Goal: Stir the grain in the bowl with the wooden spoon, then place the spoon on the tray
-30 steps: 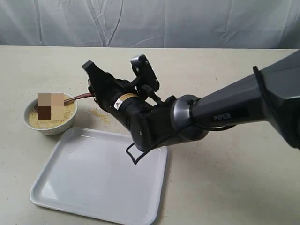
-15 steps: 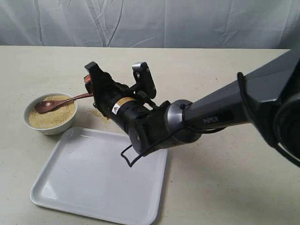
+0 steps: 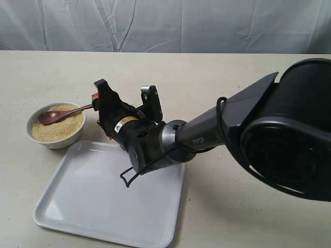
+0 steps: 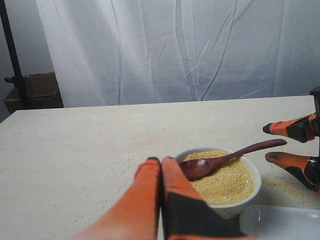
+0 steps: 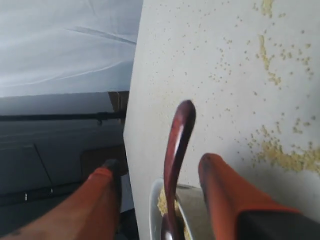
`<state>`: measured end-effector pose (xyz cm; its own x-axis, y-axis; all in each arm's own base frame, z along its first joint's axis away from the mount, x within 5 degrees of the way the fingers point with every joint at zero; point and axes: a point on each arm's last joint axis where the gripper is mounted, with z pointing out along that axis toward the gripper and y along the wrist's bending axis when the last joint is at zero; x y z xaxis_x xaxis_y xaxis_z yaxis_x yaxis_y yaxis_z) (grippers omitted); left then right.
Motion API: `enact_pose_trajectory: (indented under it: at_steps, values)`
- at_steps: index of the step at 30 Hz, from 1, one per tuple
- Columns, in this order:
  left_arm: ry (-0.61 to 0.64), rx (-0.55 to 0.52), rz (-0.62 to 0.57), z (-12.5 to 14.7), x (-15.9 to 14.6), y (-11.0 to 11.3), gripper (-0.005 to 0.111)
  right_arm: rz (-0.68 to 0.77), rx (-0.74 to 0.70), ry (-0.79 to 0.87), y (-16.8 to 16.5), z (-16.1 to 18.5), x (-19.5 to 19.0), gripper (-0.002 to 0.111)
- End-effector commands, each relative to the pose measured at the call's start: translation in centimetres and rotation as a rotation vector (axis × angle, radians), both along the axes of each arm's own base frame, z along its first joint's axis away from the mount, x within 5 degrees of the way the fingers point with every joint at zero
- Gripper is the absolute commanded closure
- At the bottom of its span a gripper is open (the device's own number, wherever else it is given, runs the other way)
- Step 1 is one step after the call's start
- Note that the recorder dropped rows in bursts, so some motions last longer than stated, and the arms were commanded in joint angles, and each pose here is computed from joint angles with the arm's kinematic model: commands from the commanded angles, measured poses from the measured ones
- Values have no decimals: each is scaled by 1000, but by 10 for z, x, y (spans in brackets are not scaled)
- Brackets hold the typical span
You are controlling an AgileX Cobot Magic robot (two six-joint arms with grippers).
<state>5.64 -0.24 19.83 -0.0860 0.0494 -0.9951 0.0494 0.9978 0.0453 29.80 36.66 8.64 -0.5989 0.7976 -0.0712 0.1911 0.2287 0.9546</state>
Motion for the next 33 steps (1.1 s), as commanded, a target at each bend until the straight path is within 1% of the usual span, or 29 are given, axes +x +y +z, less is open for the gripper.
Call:
enact_pose_trajectory:
  at_steps: [1, 5, 7, 8, 9, 10, 11, 16, 21, 28, 33]
  values:
    - [-13, -6, -1, 0, 0, 0, 107, -50, 15, -29, -2, -11, 4, 59]
    - [-13, -6, -1, 0, 0, 0, 107, -71, 12, -12, -3, -16, 4, 61]
    - [-13, -6, -1, 0, 0, 0, 107, -73, 13, -13, -3, -16, 5, 74]
    - [-13, -6, -1, 0, 0, 0, 107, -78, 21, -28, -4, -15, 5, 87]
    - [-13, -6, -1, 0, 0, 0, 107, -88, 27, -27, -4, -15, 6, 94]
    - [-13, -6, -1, 0, 0, 0, 107, -102, 33, -30, -5, -14, 6, 107]
    - [-13, -6, -1, 0, 0, 0, 107, -108, 35, -27, -6, -14, 7, 109]
    - [-13, -6, -1, 0, 0, 0, 107, -112, 43, -46, -6, -12, 7, 109]
    - [-13, -6, -1, 0, 0, 0, 107, -110, 35, -156, -6, -4, 9, 109]
    - [-13, -6, -1, 0, 0, 0, 107, -75, 17, -182, -4, -2, 8, 109]
    - [-13, -6, -1, 0, 0, 0, 107, -8, -29, -236, 0, 0, 6, 109]
